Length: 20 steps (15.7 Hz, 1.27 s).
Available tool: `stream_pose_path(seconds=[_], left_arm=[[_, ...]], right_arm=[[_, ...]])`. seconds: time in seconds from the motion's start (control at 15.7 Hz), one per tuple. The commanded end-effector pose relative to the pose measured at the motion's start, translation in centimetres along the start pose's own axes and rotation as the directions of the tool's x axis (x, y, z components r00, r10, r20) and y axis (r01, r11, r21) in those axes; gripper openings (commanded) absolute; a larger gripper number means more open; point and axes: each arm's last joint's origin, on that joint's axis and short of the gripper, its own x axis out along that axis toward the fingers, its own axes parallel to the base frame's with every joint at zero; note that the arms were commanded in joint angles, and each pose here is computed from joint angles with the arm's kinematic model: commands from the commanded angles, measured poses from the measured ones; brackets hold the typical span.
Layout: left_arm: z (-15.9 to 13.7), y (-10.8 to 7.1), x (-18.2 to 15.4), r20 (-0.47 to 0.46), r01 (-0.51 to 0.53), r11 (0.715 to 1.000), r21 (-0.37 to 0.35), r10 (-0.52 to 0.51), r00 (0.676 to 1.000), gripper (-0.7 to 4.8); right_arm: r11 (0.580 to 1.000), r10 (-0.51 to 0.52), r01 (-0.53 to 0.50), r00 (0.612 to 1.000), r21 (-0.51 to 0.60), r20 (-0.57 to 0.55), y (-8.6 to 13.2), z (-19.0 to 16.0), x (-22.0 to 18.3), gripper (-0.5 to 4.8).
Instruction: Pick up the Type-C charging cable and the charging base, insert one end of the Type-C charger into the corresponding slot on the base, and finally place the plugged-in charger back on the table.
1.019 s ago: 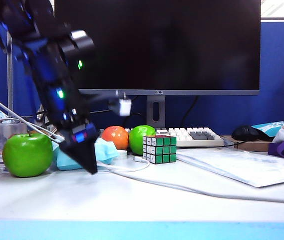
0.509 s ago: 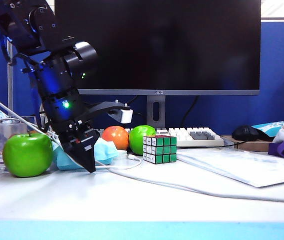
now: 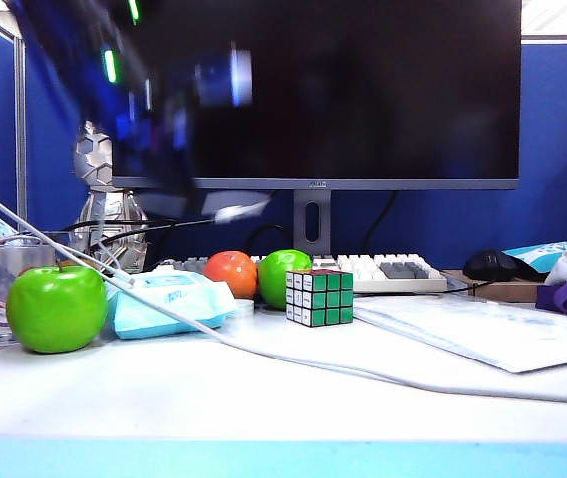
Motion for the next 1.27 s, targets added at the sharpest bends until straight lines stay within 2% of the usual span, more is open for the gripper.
stream_pose_path(seconds=[0.06,0.13,0.19,0.32,0.38,0.45,0.51,0.57,0.64,0.7,0.76,0.89,0.95,1.08,1.15,1.21,1.27], left_arm=[[1.3,-1.0,-2.9,0.089,0.301,0.939,-0.164,-0.29,0.953,-0.06],[1.5,-1.2,-3.4,0.101,0.381,0.901,-0.208,-0.367,0.925,-0.06],[1.7,-1.6,-4.2,0.137,0.519,0.808,-0.278,-0.501,0.854,-0.06],[1.6,-2.1,-4.5,0.191,0.642,0.685,-0.346,-0.618,0.763,-0.06],[1.6,-2.2,-4.5,0.202,0.666,0.652,-0.362,-0.643,0.739,-0.06],[1.5,-2.3,-4.6,0.202,0.675,0.632,-0.381,-0.655,0.728,-0.06],[1.4,-2.4,-4.6,0.198,0.675,0.625,-0.392,-0.659,0.725,-0.06],[1.3,-2.4,-4.4,0.191,0.669,0.605,-0.431,-0.664,0.723,-0.06],[0.5,-2.7,-3.7,0.152,0.674,0.514,-0.531,-0.725,0.672,-0.06],[0.1,-2.9,-3.2,0.132,0.668,0.483,-0.566,-0.747,0.652,-0.06],[-0.2,-2.9,-2.4,0.113,0.655,0.465,-0.596,-0.759,0.641,-0.06],[-0.4,-2.7,-1.1,0.105,0.647,0.454,-0.613,-0.764,0.637,-0.06],[-0.6,-2.6,-0.4,0.095,0.635,0.454,-0.625,-0.763,0.639,-0.06],[-1.0,-2.3,1.1,0.045,0.574,0.476,-0.667,-0.742,0.669,-0.06],[-1.2,-2.3,1.8,0.034,0.556,0.473,-0.684,-0.74,0.671,-0.06],[-1.7,-2.1,3.6,0.024,0.534,0.454,-0.714,-0.746,0.666,-0.06],[-1.9,-2.0,4.3,0.021,0.53,0.452,-0.718,-0.747,0.665,-0.06]], right_arm=[[1.0,0.003,-0.002,0.999,-0.003,0.048,0.0,0.5,-0.4,-0.05],[1.0,0.003,-0.003,0.999,-0.003,0.047,0.0,0.5,-0.4,-0.05],[1.0,0.004,-0.004,0.999,-0.003,0.046,0.0,0.5,-0.4,-0.05],[1.0,0.004,-0.004,0.999,-0.003,0.044,0.0,0.4,-0.4,-0.05],[1.0,0.004,-0.004,0.999,-0.003,0.044,0.0,0.4,-0.5,-0.06],[1.0,0.011,-0.011,0.999,-0.003,0.045,0.0,0.4,-0.5,-0.05],[1.0,0.017,-0.017,0.999,-0.003,0.045,0.1,0.5,-0.5,-0.06],[1.0,0.021,-0.021,0.999,-0.003,0.046,0.1,0.5,-0.5,-0.06],[1.0,0.022,-0.022,0.999,-0.003,0.045,0.1,0.4,-0.5,-0.06],[1.0,0.022,-0.022,0.999,-0.003,0.046,0.1,0.5,-0.5,-0.06],[1.0,0.022,-0.022,0.999,-0.003,0.046,0.1,0.5,-0.5,-0.05],[1.0,0.022,-0.022,0.999,-0.003,0.046,0.1,0.5,-0.5,-0.06],[1.0,0.021,-0.021,0.999,-0.003,0.046,0.1,0.5,-0.5,-0.05],[1.0,0.022,-0.022,0.999,-0.003,0.046,0.1,0.5,-0.5,-0.05],[1.0,0.022,-0.022,0.999,-0.003,0.046,0.1,0.5,-0.5,-0.06],[1.0,0.022,-0.022,0.999,-0.003,0.046,0.1,0.5,-0.5,-0.05],[1.0,0.022,-0.022,0.999,-0.003,0.046,0.1,0.5,-0.5,-0.05]])
